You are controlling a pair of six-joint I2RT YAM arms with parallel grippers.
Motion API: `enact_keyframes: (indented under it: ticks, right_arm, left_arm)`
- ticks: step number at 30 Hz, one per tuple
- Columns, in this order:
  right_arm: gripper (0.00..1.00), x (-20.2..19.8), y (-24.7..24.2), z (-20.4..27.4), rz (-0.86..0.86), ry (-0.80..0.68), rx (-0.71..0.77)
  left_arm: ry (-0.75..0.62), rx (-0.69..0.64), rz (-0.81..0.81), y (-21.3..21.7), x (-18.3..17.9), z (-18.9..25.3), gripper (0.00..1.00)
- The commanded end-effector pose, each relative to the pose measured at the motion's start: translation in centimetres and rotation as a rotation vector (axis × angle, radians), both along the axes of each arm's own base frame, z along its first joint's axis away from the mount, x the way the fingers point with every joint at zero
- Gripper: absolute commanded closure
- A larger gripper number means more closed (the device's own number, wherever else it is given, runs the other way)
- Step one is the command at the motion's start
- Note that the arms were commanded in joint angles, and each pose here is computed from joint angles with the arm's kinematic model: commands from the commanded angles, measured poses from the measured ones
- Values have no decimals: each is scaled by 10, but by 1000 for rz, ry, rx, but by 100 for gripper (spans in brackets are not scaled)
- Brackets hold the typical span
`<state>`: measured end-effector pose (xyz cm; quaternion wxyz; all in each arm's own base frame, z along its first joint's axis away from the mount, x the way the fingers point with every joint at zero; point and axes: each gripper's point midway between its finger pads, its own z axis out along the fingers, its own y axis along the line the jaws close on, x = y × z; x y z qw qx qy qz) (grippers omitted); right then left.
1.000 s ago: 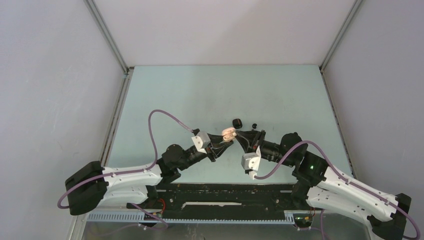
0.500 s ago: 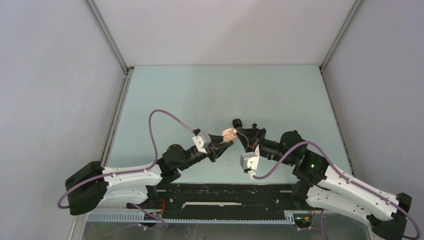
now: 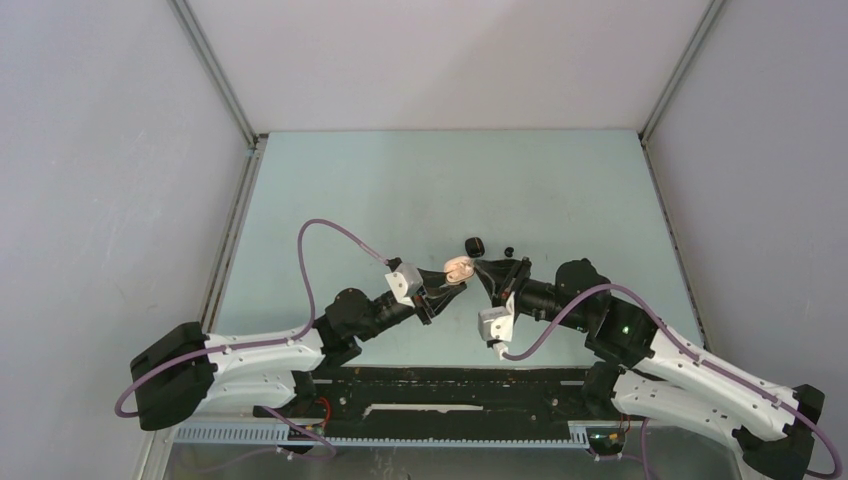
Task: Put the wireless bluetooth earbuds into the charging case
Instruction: Place the earbud in the charging case, then pick up the earbud from the charging case.
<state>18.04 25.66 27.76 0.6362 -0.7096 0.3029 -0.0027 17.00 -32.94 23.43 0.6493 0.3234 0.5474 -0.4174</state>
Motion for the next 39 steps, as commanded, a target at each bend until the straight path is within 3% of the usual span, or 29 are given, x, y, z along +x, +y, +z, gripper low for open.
enact_keyframes:
  ticks: [1,11,16,18,20,22,32,39]
  right_arm:
    - [100,1,-1,23,-6,-43,33]
    - [100,5,-2,23,-44,23,57]
    - [90,20,-15,28,-157,167,122]
    - [78,33,-24,32,-233,239,176]
    - [63,45,-33,39,-317,350,265]
    - [55,52,-37,44,-379,518,350]
    - [51,30,-18,23,-445,1297,534]
    - [48,28,-5,-8,-570,1634,523]
  left_arm:
    - [-38,-28,25,3,3,11,100]
    - [-28,-24,25,1,4,9,100]
    - [-19,-27,79,7,12,8,100]
    - [-13,-23,89,8,13,5,100]
    - [-5,-23,104,8,16,4,100]
    - [2,-23,116,8,18,2,100]
    - [1,-14,176,13,28,-4,100]
    - [2,-15,187,15,29,-5,100]
